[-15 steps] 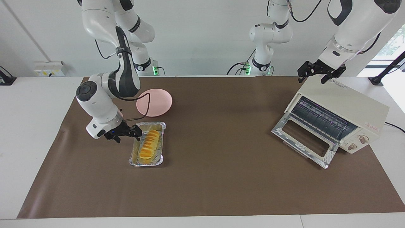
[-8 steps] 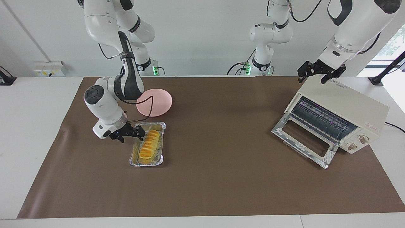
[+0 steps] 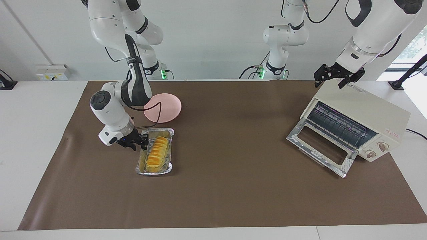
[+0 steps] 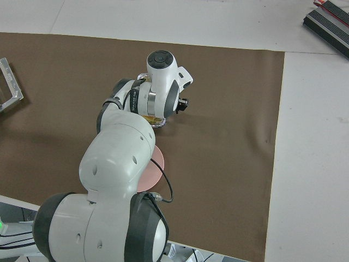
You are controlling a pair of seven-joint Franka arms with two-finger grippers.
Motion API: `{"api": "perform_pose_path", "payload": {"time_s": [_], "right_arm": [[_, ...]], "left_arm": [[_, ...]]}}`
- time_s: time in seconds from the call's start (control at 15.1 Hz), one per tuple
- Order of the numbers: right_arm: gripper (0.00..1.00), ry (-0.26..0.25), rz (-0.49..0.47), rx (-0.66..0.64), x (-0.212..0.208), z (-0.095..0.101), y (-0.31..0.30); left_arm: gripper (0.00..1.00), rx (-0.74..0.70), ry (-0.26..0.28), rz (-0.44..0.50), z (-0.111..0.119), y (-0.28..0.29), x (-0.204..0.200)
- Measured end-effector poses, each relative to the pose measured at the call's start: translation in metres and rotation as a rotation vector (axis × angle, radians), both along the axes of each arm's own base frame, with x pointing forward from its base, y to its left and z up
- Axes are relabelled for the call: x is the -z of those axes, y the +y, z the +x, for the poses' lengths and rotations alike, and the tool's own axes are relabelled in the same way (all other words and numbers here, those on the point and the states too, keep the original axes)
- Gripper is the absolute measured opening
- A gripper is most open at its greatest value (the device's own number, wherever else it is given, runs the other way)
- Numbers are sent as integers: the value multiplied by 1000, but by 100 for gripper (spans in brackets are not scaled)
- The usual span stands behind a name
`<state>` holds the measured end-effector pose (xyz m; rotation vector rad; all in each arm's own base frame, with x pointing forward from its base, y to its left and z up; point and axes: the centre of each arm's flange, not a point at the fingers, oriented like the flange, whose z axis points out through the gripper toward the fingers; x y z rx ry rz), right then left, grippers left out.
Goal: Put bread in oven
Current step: 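Push the foil tray with the right gripper toward the toaster oven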
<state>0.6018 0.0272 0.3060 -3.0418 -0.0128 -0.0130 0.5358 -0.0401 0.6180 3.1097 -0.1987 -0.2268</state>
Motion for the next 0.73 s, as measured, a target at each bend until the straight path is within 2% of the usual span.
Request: {"api": "perform_pose_path", "payload": {"time_s": [0.2,0.26,0.46,0.73], "right_arm": [[7,-8,13,10,-6,1,2],[2,-13,27,19,-13,4,3],[2,-45,66,22,-44,15,20],[2,-61,95,80,-73,16,108]], "left_arm": [[100,0,0,0,0,0,0],[100,0,0,0,0,0,0],[100,0,0,0,0,0,0],[100,0,0,0,0,0,0]]}}
